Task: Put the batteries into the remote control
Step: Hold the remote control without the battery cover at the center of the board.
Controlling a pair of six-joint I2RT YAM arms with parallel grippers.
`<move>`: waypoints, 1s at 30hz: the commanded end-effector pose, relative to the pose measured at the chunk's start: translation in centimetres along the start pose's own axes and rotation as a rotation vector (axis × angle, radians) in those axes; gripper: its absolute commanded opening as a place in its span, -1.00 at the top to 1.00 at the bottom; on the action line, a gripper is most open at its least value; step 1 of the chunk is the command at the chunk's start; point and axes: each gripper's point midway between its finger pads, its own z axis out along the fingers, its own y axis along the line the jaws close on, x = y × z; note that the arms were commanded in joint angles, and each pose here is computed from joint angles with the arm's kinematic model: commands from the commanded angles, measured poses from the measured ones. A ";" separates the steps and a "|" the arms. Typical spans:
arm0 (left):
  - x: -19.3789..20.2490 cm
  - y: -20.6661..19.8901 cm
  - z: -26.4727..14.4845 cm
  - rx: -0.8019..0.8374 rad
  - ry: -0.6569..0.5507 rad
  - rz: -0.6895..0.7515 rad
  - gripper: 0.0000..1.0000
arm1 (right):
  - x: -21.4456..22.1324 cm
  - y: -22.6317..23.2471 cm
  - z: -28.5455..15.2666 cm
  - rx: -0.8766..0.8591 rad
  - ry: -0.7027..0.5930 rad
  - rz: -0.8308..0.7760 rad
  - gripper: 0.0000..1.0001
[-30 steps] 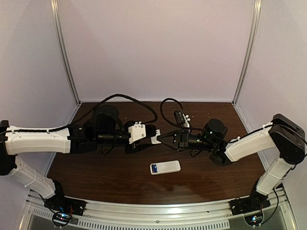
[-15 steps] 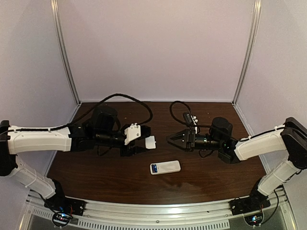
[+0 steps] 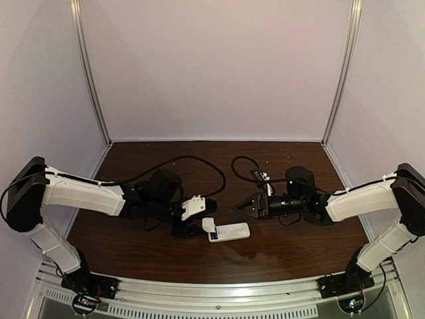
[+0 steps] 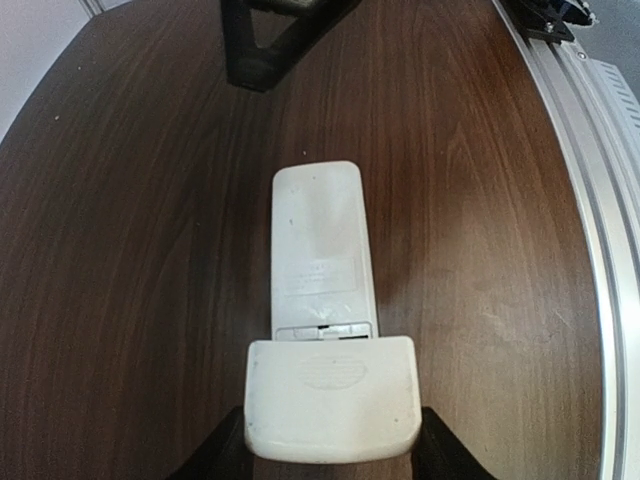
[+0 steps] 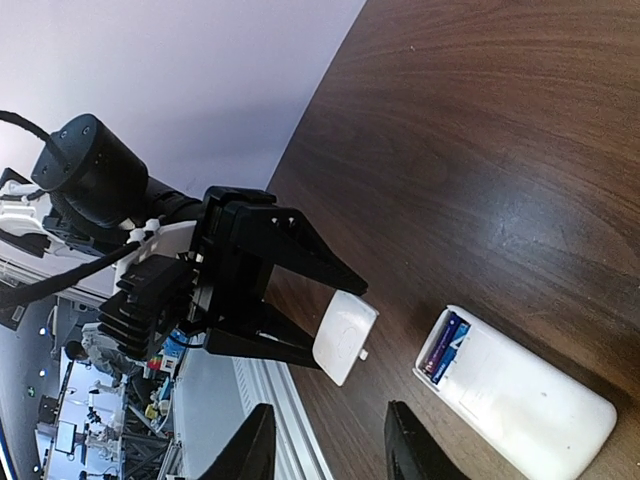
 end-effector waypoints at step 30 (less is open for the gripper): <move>2.4 0.6 4.2 -0.053 0.054 -0.041 0.40 | 2.4 -2.6 2.9 -0.133 0.031 0.297 1.00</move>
